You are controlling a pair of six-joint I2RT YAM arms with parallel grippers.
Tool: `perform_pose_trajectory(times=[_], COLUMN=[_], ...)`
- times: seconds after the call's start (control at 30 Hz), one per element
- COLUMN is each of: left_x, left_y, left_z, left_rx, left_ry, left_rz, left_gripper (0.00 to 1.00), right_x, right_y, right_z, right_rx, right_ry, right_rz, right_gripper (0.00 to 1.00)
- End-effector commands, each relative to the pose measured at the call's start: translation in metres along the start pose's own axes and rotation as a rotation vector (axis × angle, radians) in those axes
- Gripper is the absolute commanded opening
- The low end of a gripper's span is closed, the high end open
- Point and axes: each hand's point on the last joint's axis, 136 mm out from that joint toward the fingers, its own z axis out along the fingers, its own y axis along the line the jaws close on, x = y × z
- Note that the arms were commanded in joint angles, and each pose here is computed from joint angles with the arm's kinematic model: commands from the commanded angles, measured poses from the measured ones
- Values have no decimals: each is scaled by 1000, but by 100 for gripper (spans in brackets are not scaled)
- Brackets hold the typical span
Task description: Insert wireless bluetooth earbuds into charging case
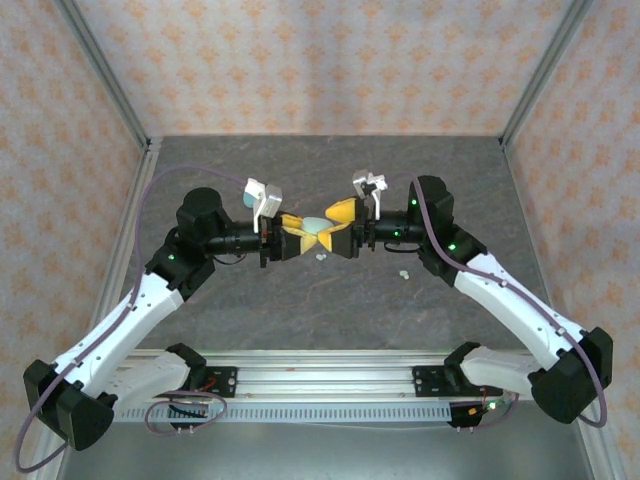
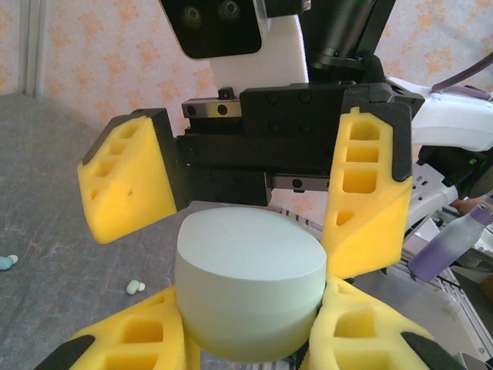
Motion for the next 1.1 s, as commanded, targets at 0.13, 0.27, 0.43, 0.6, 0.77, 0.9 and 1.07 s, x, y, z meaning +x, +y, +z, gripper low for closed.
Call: perform_pose_trajectory(times=[0.13,0.27,0.43,0.6,0.77,0.9,1.07], left_x=[-21,-23,-28,-29,-32,-32,-29], left_y=[-18,-21,-25,-26,-26,-25,-21], left_z=[1,0,-1,-1,-1,-1,1], left_rx=[43,46,51,53,54,51,41], left_ry=[-33,-37,-45,-48,-61,-63,-52], left_rz=[64,71,79,78,75,76,74], left_gripper=[2,2,2,2,2,2,2], right_x=[-27,-35,-41,-42,-37,-38,-44], right_y=[3,-9,-17,-20,-16,-13,-7], right_z=[-4,-10,-11,-4,-3,-4,-8], right_rx=[-3,29,51,17,-22,-22,-9], right_ry=[-44,-79,-97,-95,-79,-83,-86], right_rz=[-50,-25,-11,23,29,12,-47], right_gripper=[85,85,85,81,72,63,37])
